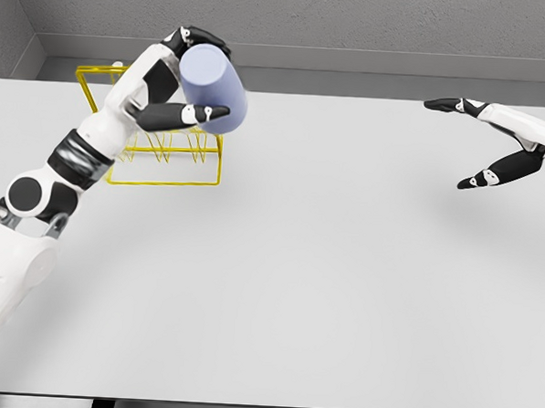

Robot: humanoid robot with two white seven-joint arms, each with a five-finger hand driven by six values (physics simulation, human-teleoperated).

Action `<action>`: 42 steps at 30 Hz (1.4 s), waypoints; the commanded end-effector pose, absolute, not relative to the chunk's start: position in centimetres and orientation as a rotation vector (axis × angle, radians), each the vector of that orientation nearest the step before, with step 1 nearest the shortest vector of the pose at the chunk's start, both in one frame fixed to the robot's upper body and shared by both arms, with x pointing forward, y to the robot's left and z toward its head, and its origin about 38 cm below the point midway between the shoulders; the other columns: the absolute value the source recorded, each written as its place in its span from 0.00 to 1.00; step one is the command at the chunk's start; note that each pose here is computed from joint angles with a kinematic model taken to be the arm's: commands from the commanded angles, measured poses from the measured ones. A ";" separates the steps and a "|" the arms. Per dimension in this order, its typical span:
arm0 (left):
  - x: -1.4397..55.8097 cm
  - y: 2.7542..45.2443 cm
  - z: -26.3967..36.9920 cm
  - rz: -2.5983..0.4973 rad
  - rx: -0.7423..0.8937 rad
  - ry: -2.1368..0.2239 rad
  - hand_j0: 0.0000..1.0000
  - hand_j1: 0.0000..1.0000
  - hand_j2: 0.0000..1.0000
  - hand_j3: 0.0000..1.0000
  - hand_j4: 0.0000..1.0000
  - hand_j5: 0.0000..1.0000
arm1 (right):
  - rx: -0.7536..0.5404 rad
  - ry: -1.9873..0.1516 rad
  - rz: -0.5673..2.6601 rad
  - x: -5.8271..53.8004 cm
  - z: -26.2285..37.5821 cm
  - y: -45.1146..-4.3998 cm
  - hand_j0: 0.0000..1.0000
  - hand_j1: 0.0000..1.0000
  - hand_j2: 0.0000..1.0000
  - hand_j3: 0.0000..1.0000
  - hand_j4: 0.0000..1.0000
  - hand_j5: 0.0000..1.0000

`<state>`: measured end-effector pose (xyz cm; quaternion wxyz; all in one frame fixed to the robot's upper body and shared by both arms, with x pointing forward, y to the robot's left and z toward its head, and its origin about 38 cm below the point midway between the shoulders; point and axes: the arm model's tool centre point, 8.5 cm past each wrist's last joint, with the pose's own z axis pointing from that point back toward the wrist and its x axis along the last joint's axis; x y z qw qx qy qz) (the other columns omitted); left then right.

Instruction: Place the cup on the cup holder with both arms

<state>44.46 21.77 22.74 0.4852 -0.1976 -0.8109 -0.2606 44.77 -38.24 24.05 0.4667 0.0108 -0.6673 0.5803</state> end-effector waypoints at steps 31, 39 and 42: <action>45.3 25.5 21.4 -0.622 -0.383 -1.900 0.36 0.36 0.36 0.36 0.36 0.36 | 0.028 -1.641 1.417 44.8 24.2 -38.3 1.00 1.00 1.00 1.00 1.00 1.00; 45.2 25.3 20.8 -0.629 -0.388 -1.854 0.83 0.83 0.83 0.83 0.83 0.83 | 0.028 -1.641 1.417 44.8 24.2 -38.3 1.00 1.00 1.00 1.00 1.00 1.00; 45.2 25.4 20.9 -0.629 -0.385 -1.856 0.93 0.93 0.93 0.93 0.93 0.93 | 0.024 -1.643 1.417 44.8 24.3 -38.4 1.00 1.00 1.00 1.00 1.00 1.00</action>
